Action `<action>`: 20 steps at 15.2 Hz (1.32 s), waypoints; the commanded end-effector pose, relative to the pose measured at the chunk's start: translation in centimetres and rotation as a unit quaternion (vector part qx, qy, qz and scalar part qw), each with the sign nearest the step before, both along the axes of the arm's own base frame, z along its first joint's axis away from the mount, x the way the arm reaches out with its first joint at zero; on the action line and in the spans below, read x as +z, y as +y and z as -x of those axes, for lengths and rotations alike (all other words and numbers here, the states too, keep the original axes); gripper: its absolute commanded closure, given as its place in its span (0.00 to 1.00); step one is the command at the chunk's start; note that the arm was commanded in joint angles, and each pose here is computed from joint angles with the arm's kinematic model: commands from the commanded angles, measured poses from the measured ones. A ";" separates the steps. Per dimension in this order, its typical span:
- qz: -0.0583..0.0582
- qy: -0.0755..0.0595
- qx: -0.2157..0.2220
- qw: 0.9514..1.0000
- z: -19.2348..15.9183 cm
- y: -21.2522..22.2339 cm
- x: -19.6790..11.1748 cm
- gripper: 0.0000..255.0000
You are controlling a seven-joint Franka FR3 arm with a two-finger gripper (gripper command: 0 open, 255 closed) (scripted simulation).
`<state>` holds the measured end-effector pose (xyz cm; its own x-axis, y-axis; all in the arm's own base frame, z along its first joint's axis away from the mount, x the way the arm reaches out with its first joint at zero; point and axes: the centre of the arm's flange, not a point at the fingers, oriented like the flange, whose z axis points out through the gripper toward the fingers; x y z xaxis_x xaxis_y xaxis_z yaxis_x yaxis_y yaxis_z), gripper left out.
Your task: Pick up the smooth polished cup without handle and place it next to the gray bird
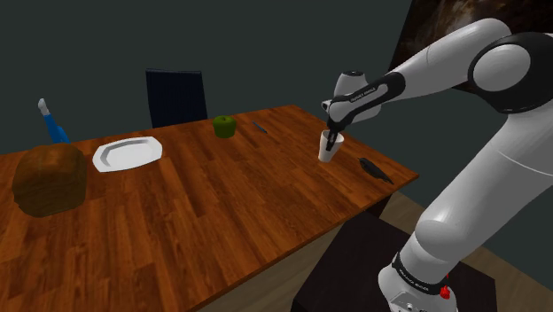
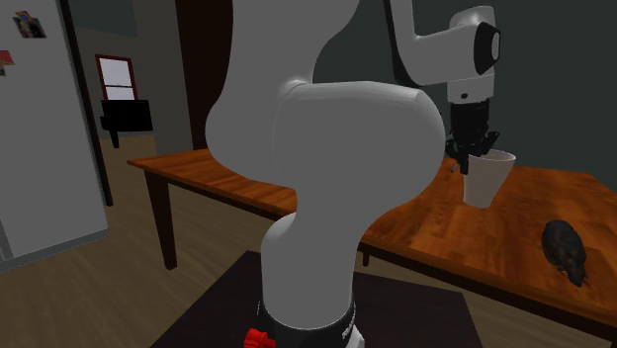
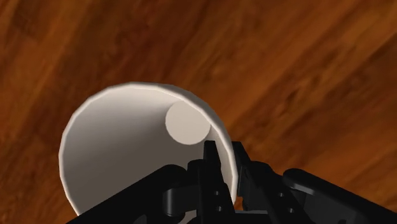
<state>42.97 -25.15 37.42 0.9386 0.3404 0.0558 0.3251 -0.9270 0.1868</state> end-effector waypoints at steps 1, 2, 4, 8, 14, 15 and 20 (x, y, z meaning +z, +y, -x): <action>0.000 0.000 0.000 1.000 0.0 0.1 -0.3 1.00; 0.000 0.000 0.000 1.000 0.0 0.1 -0.3 1.00; 0.000 0.000 0.000 1.000 0.0 0.1 -0.3 1.00; 0.000 0.000 0.000 1.000 0.0 0.1 -0.3 0.00; 0.000 0.000 0.000 1.000 0.3 0.5 2.3 0.00; 0.000 0.000 0.000 1.000 0.5 0.7 3.6 0.00; 0.000 0.000 0.000 1.000 0.6 0.9 4.6 0.00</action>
<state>42.35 -24.28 42.02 0.9385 0.3406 0.0570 0.3250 -0.9269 0.1878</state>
